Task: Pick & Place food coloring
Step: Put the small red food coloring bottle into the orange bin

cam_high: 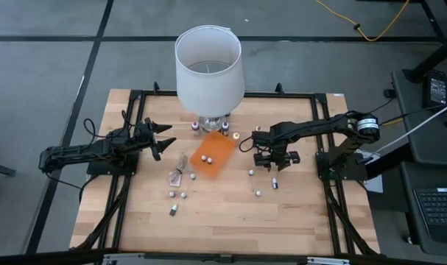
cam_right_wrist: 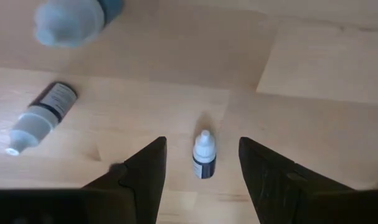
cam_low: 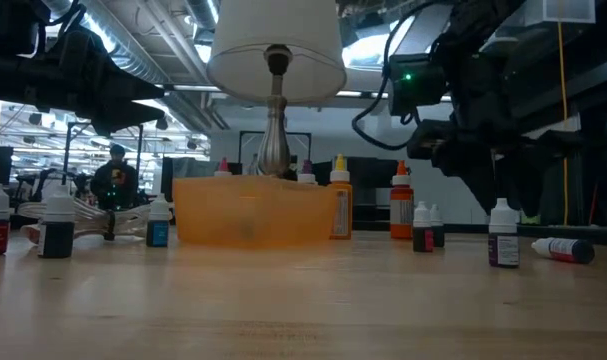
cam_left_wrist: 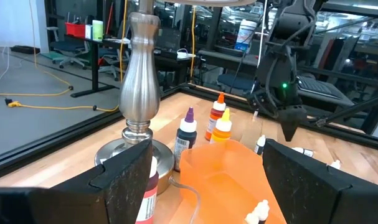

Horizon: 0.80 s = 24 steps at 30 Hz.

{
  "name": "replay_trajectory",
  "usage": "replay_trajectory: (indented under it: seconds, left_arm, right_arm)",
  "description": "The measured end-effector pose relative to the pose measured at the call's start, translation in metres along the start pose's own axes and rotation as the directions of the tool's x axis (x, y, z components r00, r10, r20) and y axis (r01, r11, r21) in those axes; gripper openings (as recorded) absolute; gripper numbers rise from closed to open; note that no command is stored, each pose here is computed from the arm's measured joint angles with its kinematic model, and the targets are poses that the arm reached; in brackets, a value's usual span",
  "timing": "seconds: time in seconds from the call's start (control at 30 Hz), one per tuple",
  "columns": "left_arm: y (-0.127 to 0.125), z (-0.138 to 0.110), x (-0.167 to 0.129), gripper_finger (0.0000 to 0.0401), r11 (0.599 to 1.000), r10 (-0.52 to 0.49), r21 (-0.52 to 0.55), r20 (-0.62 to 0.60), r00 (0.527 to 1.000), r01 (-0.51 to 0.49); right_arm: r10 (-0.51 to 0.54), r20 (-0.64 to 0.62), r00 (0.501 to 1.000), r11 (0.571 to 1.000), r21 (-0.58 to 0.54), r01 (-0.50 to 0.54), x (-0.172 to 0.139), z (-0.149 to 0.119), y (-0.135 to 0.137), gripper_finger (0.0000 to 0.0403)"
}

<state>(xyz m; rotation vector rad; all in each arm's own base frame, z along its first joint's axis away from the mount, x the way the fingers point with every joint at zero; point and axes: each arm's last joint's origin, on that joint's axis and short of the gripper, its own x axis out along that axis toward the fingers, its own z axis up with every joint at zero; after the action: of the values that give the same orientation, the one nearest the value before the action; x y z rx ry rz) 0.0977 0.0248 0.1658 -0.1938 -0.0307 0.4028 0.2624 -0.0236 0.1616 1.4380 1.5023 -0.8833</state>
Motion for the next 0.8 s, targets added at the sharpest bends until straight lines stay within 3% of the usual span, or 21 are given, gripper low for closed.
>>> replay_trajectory:
  seconds: [0.8]
  left_arm:
    - [0.000, 0.000, 0.000, 0.0294, 1.000, 0.000, 0.000, 0.000, 1.000, 0.000]
  right_arm:
    - [-0.031, -0.169, 0.985, 0.999, -0.020, 0.027, 0.030, 0.006, 0.001, 0.0202]
